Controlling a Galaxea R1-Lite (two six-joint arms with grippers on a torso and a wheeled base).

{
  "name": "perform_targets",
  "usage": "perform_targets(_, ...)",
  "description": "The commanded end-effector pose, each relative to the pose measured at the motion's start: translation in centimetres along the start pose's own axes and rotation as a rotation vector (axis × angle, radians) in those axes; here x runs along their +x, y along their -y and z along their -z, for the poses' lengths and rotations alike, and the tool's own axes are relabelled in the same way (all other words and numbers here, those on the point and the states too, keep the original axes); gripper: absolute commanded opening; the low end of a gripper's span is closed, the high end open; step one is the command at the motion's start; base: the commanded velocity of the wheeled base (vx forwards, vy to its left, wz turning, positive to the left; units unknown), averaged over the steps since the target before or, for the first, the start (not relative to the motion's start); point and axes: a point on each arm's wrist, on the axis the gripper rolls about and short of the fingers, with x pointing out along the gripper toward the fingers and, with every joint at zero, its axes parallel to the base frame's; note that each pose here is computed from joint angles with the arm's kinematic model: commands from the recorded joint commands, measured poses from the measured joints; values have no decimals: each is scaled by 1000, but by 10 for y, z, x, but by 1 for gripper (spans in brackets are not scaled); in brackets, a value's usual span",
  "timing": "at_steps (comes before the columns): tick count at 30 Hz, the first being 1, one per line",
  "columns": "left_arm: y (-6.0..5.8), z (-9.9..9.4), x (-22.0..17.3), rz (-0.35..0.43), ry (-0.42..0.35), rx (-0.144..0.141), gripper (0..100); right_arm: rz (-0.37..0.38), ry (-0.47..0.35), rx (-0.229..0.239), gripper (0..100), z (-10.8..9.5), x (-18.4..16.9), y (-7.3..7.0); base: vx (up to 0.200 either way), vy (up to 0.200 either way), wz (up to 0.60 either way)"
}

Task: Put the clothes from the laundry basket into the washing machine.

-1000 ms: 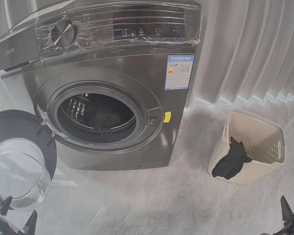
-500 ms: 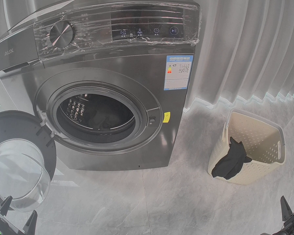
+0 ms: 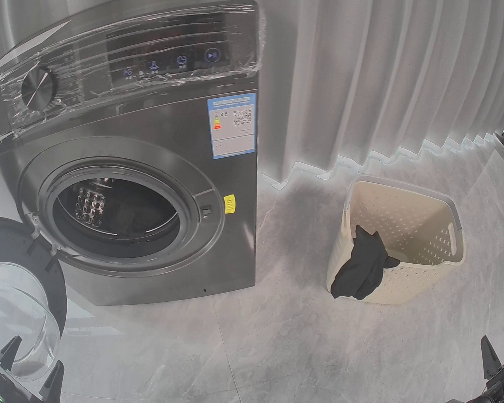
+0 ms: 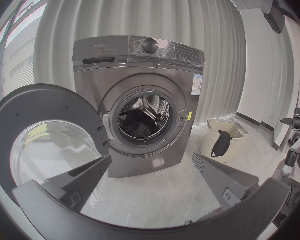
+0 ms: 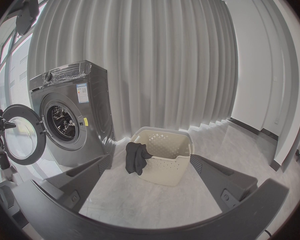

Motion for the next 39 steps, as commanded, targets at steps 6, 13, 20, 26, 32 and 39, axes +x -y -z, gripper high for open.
perform_targets(6, 0, 5, 1, 0, -19, 0, 100, -1, -17, 2, 100, 5, 1, 0, 0, 0, 0)
perform_targets(13, 0, 5, 1, -1, -20, -2, 100, -1, -17, 3, 100, 5, 1, 0, 0, 0, -343)
perform_targets(20, 0, 5, 1, -1, -19, -2, 100, 1, -19, 2, 100, 5, 1, 0, 0, 0, -86)
perform_targets(26, 0, 5, 1, -1, -20, 0, 100, -1, -19, 3, 100, 5, 1, 0, 0, 0, 0)
perform_targets(32, 0, 5, 1, 0, -19, 0, 100, -2, -17, 0, 100, 5, 1, 0, 0, 0, 0)
perform_targets(39, 0, 5, 1, -1, -20, -2, 100, -2, -17, 0, 100, 5, 1, 0, 0, 0, -600)
